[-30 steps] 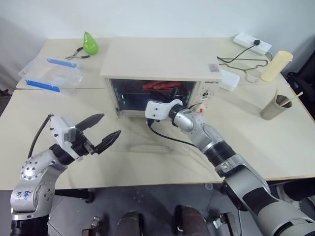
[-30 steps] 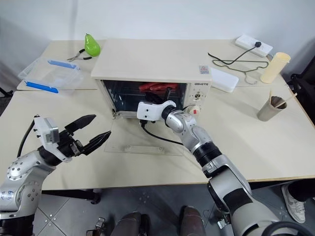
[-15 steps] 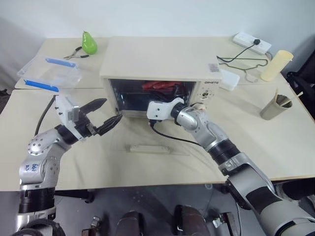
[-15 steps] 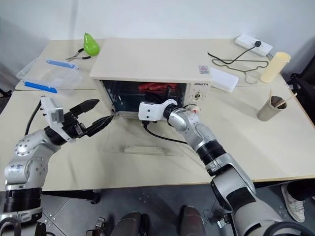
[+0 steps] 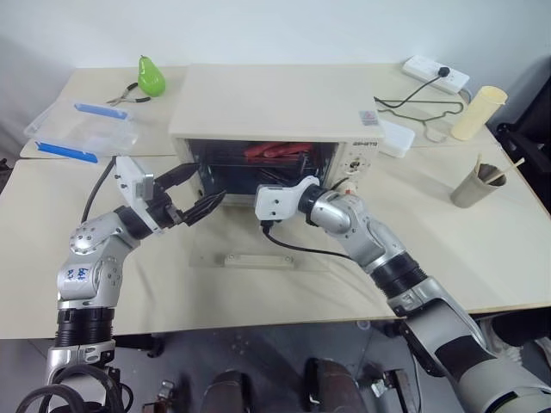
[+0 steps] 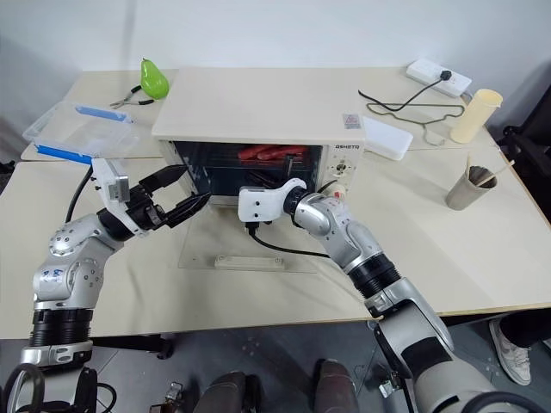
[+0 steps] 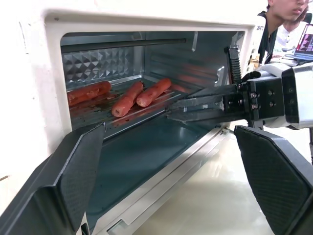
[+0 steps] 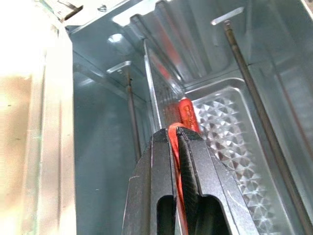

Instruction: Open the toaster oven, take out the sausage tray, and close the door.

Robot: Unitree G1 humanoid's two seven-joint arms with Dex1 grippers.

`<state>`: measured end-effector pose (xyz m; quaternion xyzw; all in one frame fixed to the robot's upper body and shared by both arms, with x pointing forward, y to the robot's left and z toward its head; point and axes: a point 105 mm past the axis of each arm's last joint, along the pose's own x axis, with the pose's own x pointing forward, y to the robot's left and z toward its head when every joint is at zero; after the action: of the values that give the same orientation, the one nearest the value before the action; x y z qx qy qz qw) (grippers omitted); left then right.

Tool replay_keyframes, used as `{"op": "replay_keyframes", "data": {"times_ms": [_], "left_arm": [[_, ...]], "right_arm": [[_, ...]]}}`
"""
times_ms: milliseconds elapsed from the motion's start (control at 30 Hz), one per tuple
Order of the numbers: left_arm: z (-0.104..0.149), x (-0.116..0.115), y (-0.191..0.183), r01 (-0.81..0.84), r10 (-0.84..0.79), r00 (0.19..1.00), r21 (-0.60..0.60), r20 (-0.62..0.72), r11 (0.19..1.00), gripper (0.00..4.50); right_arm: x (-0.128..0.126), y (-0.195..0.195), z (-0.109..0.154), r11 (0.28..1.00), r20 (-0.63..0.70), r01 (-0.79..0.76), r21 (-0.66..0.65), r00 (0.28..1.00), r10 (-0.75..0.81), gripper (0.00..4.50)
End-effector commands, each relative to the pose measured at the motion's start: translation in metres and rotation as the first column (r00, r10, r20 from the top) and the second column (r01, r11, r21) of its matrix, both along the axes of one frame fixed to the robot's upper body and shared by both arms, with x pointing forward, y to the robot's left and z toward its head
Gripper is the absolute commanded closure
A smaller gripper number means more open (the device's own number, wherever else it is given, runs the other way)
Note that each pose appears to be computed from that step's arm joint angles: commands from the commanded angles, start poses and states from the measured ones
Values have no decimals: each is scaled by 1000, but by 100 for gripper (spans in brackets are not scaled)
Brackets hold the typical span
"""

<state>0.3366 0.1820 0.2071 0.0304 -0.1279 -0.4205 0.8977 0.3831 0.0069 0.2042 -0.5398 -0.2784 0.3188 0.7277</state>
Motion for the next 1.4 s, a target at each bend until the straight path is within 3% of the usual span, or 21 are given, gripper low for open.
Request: {"op": "replay_keyframes", "data": {"times_ms": [33, 133, 167, 333, 500, 733, 833, 1000, 1033, 1400], "left_arm": [[9, -2, 5, -14, 15, 999, -13, 35, 1000, 0], [7, -8, 9, -20, 21, 999, -14, 25, 1000, 0], [6, -11, 11, -24, 24, 1000, -14, 20, 1000, 0], [-1, -29, 26, -69, 69, 998, -9, -2, 998, 0], [-9, -45, 36, -107, 106, 994, -9, -29, 994, 0], [-10, -49, 31, -101, 100, 994, -17, -34, 995, 0], [-9, -47, 27, -93, 92, 995, -21, -27, 995, 0], [-6, -43, 24, -78, 77, 997, -23, -19, 997, 0], [-6, -43, 24, -75, 75, 997, -20, -17, 997, 0], [7, -28, 20, -31, 31, 999, -18, 12, 999, 0]], "right_arm": [[-6, -2, 9, 998, -23, -17, 60, 1000, 18, 424], [-6, -6, 10, 990, -87, 4, 140, 996, 9, 385], [-4, -7, 7, 994, -78, 17, 105, 997, -9, 364], [2, -4, 9, 998, -5, 45, 44, 999, -45, 209], [16, -3, 9, 993, 16, 110, 34, 994, -111, 209], [24, 5, 7, 991, 12, 130, 24, 991, -130, 209], [25, 10, 7, 992, 12, 127, 15, 992, -127, 266], [30, 7, 8, 990, 8, 143, 14, 990, -143, 434], [31, 5, 9, 989, 9, 149, 16, 989, -149, 447], [19, 12, 28, 998, 57, 63, 21, 996, -64, 447]]}}
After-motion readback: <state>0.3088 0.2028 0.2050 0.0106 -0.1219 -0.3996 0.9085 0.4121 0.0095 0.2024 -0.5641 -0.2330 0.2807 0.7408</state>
